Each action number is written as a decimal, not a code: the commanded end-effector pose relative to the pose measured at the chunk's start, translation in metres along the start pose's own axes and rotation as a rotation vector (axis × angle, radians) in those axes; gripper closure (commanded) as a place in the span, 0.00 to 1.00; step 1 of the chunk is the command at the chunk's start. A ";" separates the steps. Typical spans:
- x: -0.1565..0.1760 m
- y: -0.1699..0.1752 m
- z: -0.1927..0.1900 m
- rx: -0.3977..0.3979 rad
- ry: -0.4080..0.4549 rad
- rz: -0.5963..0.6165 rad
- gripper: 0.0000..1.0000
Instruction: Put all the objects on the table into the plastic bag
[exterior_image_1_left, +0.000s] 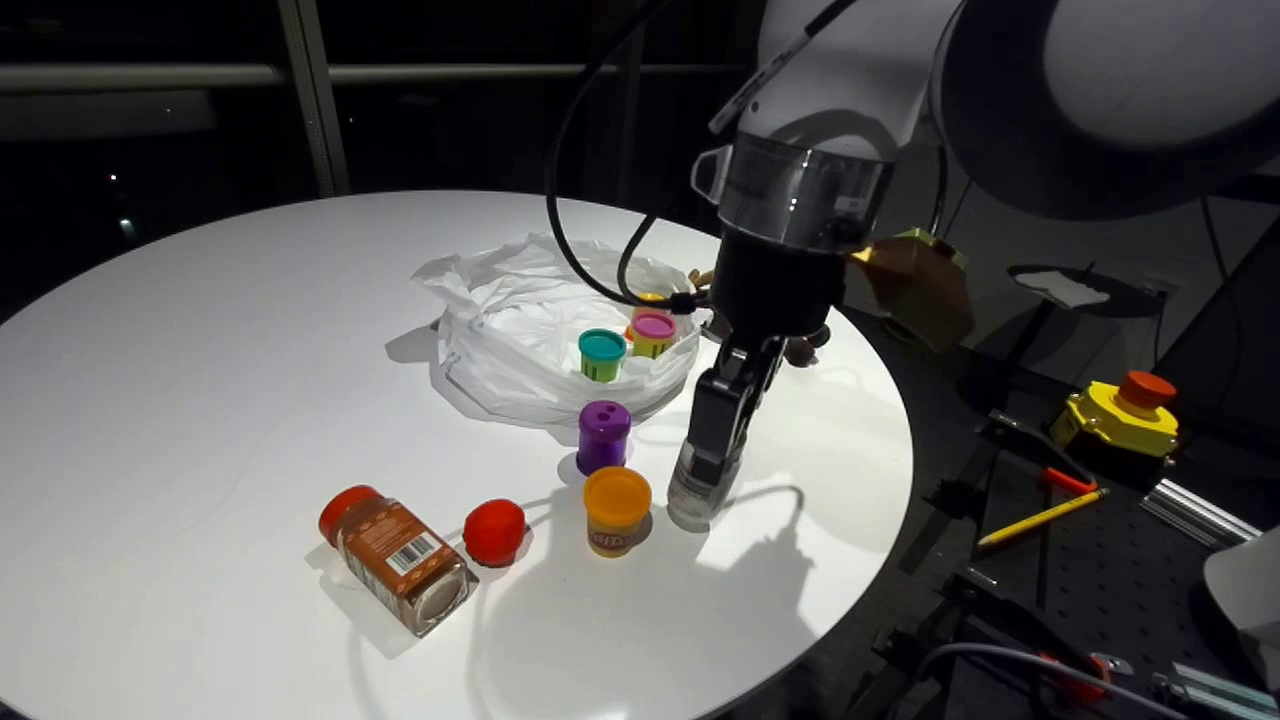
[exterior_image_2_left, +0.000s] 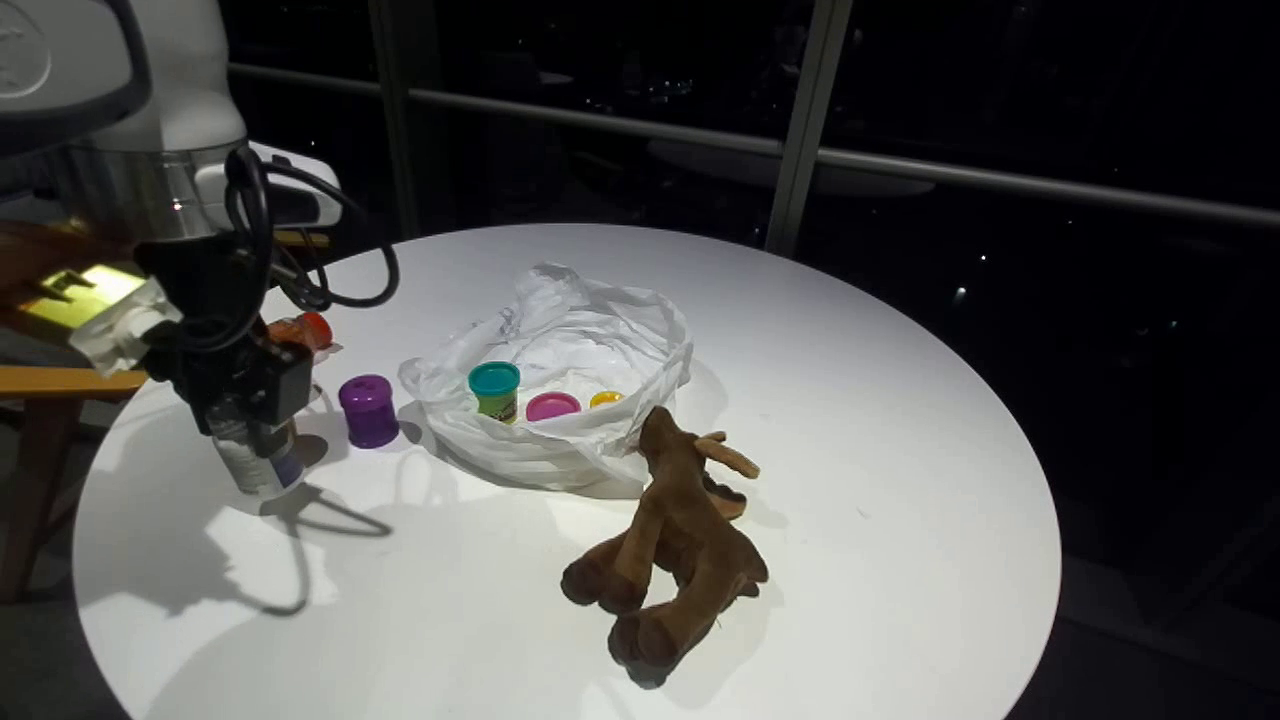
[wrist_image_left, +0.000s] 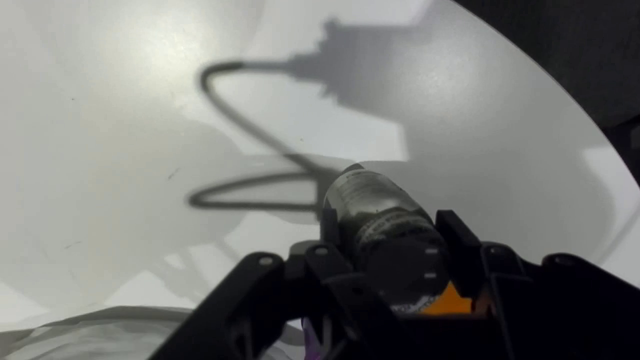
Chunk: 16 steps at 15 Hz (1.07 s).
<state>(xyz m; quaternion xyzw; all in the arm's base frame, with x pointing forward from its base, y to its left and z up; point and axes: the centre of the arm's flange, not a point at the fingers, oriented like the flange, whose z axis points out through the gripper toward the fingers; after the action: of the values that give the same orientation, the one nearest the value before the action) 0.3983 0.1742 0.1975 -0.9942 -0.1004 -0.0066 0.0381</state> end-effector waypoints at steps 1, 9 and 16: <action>0.021 0.005 -0.054 -0.053 0.045 0.065 0.75; 0.143 0.053 -0.117 -0.221 0.220 0.191 0.78; 0.216 0.126 -0.040 -0.239 0.111 0.280 0.78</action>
<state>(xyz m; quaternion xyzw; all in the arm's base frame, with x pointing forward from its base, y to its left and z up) 0.5853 0.1022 0.2698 -0.9932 0.0251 -0.0898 -0.0699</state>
